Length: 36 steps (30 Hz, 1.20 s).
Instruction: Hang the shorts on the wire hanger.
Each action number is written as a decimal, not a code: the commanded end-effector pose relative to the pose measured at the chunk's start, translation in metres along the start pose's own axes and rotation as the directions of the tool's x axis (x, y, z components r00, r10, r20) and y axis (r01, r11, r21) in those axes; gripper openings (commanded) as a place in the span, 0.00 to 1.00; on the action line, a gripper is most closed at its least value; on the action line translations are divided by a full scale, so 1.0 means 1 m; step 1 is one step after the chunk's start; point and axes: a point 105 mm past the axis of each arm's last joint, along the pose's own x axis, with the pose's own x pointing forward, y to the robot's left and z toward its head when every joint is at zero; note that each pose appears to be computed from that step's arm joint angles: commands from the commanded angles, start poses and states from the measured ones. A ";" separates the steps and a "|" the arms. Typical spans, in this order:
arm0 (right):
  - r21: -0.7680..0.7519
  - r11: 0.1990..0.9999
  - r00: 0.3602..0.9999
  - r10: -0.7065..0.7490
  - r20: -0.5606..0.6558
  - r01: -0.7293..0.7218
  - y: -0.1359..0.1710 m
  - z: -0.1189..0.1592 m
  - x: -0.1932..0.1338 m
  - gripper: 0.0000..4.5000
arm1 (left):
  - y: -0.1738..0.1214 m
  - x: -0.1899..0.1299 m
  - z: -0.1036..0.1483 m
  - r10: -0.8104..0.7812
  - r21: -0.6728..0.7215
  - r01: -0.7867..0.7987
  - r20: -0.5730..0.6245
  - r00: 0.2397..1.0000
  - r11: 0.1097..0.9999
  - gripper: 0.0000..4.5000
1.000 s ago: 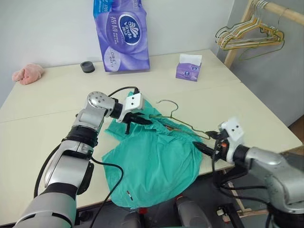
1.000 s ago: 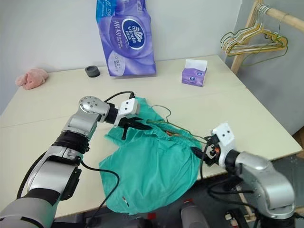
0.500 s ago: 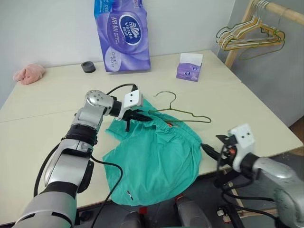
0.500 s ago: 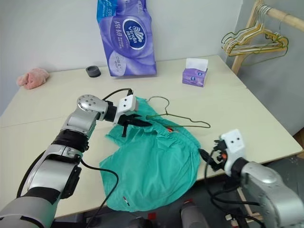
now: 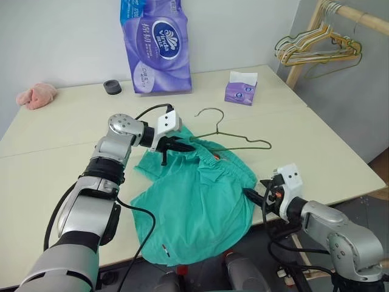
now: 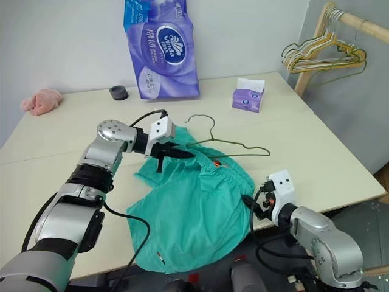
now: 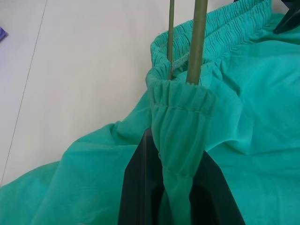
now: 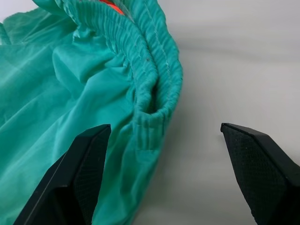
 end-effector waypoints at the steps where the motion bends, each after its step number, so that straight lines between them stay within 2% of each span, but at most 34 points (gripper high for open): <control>1: -0.012 1.000 0.998 -0.016 0.068 0.017 -0.003 0.014 0.006 0.81 | 0.009 -0.011 0.016 0.035 0.031 -0.036 0.037 0.999 0.999 0.00; 6: -0.017 0.999 0.995 -0.035 0.096 0.036 -0.005 0.019 0.006 0.47 | 0.010 -0.016 0.016 0.037 0.019 -0.038 0.041 0.998 0.999 0.00; 12: -0.105 0.982 0.985 -0.146 0.091 0.155 -0.027 0.024 -0.003 0.02 | 0.008 -0.022 0.027 0.007 -0.047 -0.002 0.104 0.995 0.999 0.00; 17: -0.222 0.939 0.963 -0.242 0.118 0.263 -0.049 0.037 -0.017 0.01 | 0.000 -0.029 0.036 -0.071 -0.080 0.081 0.124 0.990 0.993 0.00; 23: -0.312 0.878 0.929 -0.314 0.197 0.363 -0.072 0.065 -0.044 0.01 | -0.010 -0.034 0.026 -0.136 -0.040 0.138 0.034 0.990 0.990 0.00; 36: -0.458 0.854 0.964 -0.169 0.204 0.247 -0.043 0.076 -0.070 0.01 | 0.001 -0.027 0.007 -0.048 0.065 0.053 -0.074 0.996 0.996 0.00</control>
